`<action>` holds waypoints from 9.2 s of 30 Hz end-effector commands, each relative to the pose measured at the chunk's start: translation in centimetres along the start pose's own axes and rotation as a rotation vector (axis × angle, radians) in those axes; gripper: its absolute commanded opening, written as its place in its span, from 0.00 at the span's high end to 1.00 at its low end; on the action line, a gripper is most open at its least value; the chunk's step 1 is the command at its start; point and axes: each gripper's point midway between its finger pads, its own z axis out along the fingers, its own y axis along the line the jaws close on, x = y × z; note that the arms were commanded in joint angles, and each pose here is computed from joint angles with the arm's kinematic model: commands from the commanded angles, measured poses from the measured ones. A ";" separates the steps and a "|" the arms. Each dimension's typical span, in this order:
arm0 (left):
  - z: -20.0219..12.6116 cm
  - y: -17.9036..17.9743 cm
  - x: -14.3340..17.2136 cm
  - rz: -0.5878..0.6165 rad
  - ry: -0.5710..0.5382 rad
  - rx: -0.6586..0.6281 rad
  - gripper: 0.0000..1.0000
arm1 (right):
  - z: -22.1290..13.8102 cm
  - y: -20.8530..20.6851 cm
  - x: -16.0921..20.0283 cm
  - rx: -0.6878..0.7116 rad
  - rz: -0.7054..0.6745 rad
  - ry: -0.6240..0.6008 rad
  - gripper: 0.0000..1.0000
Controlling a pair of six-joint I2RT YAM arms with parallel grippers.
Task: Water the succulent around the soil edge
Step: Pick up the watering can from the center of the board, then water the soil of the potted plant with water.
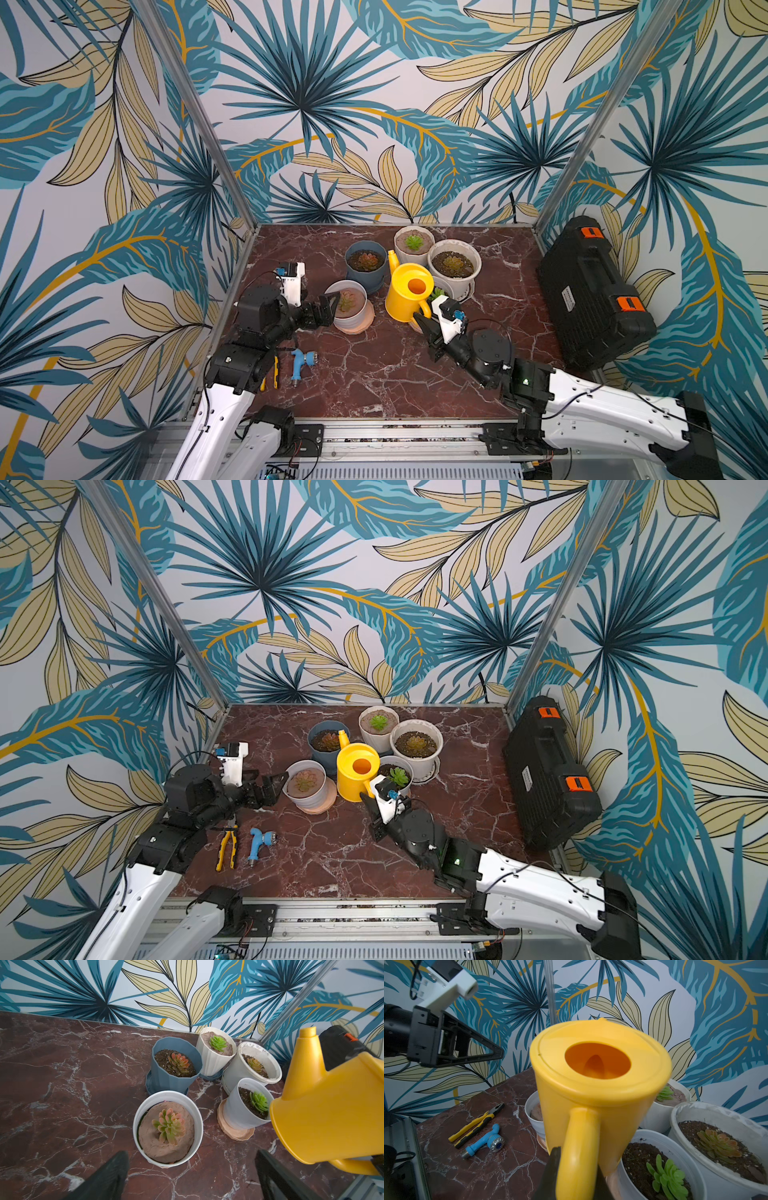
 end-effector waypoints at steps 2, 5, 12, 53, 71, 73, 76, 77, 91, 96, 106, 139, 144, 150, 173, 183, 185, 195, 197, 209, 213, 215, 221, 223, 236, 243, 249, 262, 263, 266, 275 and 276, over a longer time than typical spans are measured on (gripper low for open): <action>1.0 -2.0 -3.0 -0.133 -0.116 0.114 0.00 | -1.3 -0.3 5.1 -0.062 -0.253 0.302 1.00; 1.7 -4.0 -5.0 -0.130 -0.147 0.156 0.00 | -1.4 1.1 5.1 -0.145 -0.268 0.329 1.00; 5.3 -7.3 -3.8 -0.031 -0.015 0.157 0.00 | -1.6 4.1 2.1 -0.301 -0.227 0.141 1.00; 7.4 -6.7 0.4 0.132 0.096 0.025 0.00 | -3.9 -1.1 -4.8 -0.053 -0.139 -0.074 1.00; -2.4 -5.4 -4.0 0.300 -0.078 -0.046 0.00 | -6.5 -7.6 -4.2 0.254 -0.264 0.078 1.00; -3.1 -6.0 -3.2 0.324 -0.068 0.004 0.00 | -6.8 -9.4 -4.7 0.338 -0.301 0.107 1.00; -3.7 -5.6 -2.0 0.351 -0.073 0.023 0.00 | -7.4 -11.6 -5.4 0.399 -0.299 0.132 1.00; -3.9 -5.5 -1.6 0.360 -0.077 0.025 0.00 | -7.5 -12.3 -5.4 0.410 -0.290 0.147 1.00; -5.9 -4.3 2.9 0.412 -0.092 0.096 0.00 | -7.5 -16.8 -2.7 0.410 -0.300 0.514 1.00; -6.4 -4.5 2.7 0.407 -0.118 0.112 0.00 | -6.2 -16.5 -1.6 0.362 -0.260 0.576 1.00; -6.5 -4.8 2.9 0.402 -0.113 0.132 0.00 | -4.7 -17.5 -0.2 0.399 -0.265 0.661 1.00; -6.7 -5.1 2.9 0.402 -0.117 0.148 0.00 | 0.1 -17.7 1.6 0.334 -0.292 0.949 1.00; -6.8 -5.1 2.8 0.402 -0.119 0.150 0.00 | 0.9 -17.8 1.0 0.333 -0.291 0.959 1.00; -6.9 -5.3 2.9 0.403 -0.121 0.160 0.00 | 2.0 -18.2 0.7 0.344 -0.308 0.984 1.00; -7.3 -5.4 2.8 0.407 -0.137 0.166 0.00 | 5.9 -19.8 -0.1 0.390 -0.379 1.019 1.00; -7.4 -5.2 2.8 0.410 -0.139 0.156 0.00 | 6.5 -20.8 -0.4 0.445 -0.418 1.008 1.00; -7.3 -5.2 2.7 0.410 -0.140 0.154 0.00 | 6.8 -20.9 -0.2 0.446 -0.423 1.008 1.00; -7.3 -5.0 2.8 0.411 -0.138 0.144 0.00 | 8.3 -20.9 0.3 0.431 -0.430 1.003 1.00; -7.3 -5.0 2.8 0.413 -0.137 0.144 0.00 | 8.4 -20.9 0.3 0.429 -0.432 1.003 1.00; -7.3 -4.9 2.8 0.412 -0.137 0.141 0.00 | 8.1 -22.0 -0.8 0.493 -0.451 0.979 1.00; -7.3 -4.9 2.8 0.412 -0.139 0.141 0.00 | 8.2 -22.4 -0.6 0.511 -0.468 0.993 1.00; -7.3 -4.9 2.8 0.412 -0.140 0.140 0.00 | 8.2 -22.7 -0.1 0.521 -0.484 1.017 1.00; -7.3 -4.9 2.8 0.413 -0.138 0.141 0.00 | 8.7 -22.9 1.0 0.516 -0.490 1.048 1.00; -7.3 -4.9 2.8 0.412 -0.138 0.141 0.00 | 8.7 -23.0 0.8 0.523 -0.489 1.041 1.00; -7.4 -4.9 2.8 0.414 -0.140 0.140 0.00 | 6.9 -24.2 -0.7 0.582 -0.483 1.028 1.00; -7.4 -4.9 2.8 0.413 -0.140 0.141 0.00 | 6.1 -24.7 -0.5 0.597 -0.461 1.034 1.00; -7.4 -4.9 2.8 0.412 -0.142 0.142 0.00 | 6.0 -25.1 0.6 0.596 -0.450 1.058 1.00; -8.8 -8.4 3.4 0.464 -0.214 0.361 0.00 | 5.4 -25.4 1.0 0.594 -0.427 1.065 1.00; -8.9 -8.6 3.4 0.469 -0.220 0.373 0.00 | 5.2 -25.4 1.0 0.594 -0.425 1.064 1.00; -9.1 -8.6 3.4 0.477 -0.227 0.374 0.00 | 4.9 -25.4 1.1 0.594 -0.420 1.062 1.00; -8.7 -7.6 3.2 0.469 -0.227 0.312 0.00 | 3.1 -24.9 0.6 0.602 -0.387 1.040 1.00; -8.6 -7.5 3.2 0.470 -0.226 0.308 0.00 | 2.9 -24.9 0.6 0.603 -0.385 1.040 1.00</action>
